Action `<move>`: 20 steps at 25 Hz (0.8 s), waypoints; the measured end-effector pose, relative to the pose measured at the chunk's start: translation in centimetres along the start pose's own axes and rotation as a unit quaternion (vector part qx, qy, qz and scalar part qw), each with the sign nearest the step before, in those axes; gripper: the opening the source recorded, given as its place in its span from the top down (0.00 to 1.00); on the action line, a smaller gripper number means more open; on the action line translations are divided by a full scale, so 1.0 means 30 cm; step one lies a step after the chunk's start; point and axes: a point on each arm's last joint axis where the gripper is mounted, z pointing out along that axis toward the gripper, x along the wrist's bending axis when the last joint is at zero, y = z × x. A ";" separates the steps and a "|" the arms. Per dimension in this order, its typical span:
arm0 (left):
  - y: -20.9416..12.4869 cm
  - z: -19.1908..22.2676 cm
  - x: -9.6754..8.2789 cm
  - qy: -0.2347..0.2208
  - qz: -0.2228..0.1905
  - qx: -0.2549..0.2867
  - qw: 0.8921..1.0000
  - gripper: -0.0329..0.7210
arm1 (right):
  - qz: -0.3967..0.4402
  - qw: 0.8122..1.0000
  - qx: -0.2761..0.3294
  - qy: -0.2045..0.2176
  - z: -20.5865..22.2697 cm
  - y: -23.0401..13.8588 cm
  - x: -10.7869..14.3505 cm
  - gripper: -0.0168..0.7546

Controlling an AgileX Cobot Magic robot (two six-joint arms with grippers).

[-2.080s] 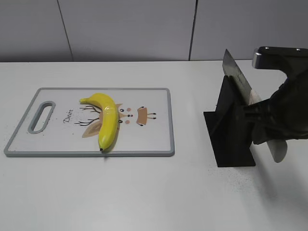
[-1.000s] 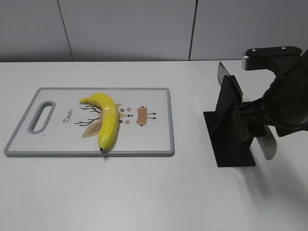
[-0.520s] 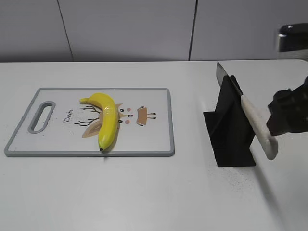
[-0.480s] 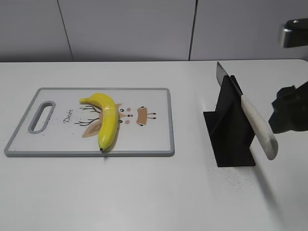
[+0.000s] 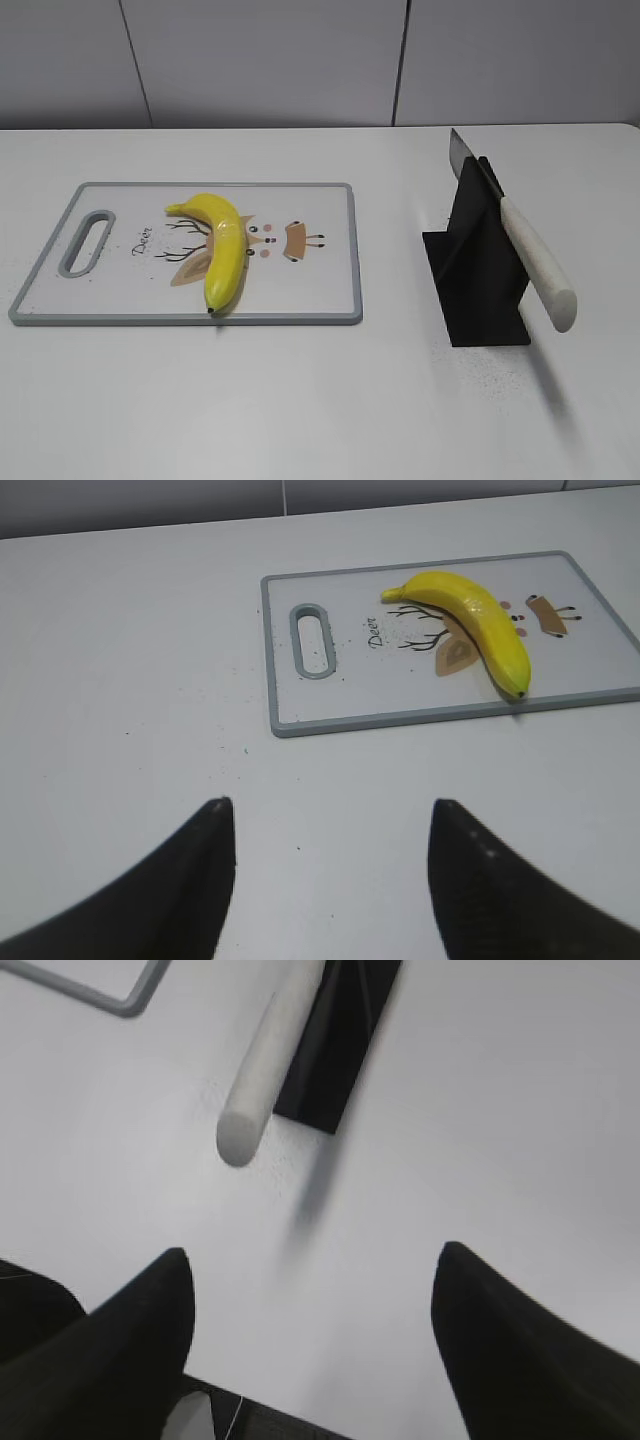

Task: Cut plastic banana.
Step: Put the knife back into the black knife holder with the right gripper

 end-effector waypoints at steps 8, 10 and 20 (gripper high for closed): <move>0.000 0.000 -0.001 -0.001 -0.001 -0.001 1.000 0.19 | -0.019 1.000 -0.006 -0.001 -0.046 -0.218 -0.020 0.25; 0.000 0.000 -0.001 -0.001 -0.001 -0.001 1.000 0.19 | -0.020 1.000 -0.024 0.000 -0.066 -0.258 -0.024 0.25; 0.000 0.000 -0.001 -0.002 -0.001 -0.001 1.000 0.19 | -0.031 0.984 -0.173 0.017 -0.158 -0.400 -0.032 0.25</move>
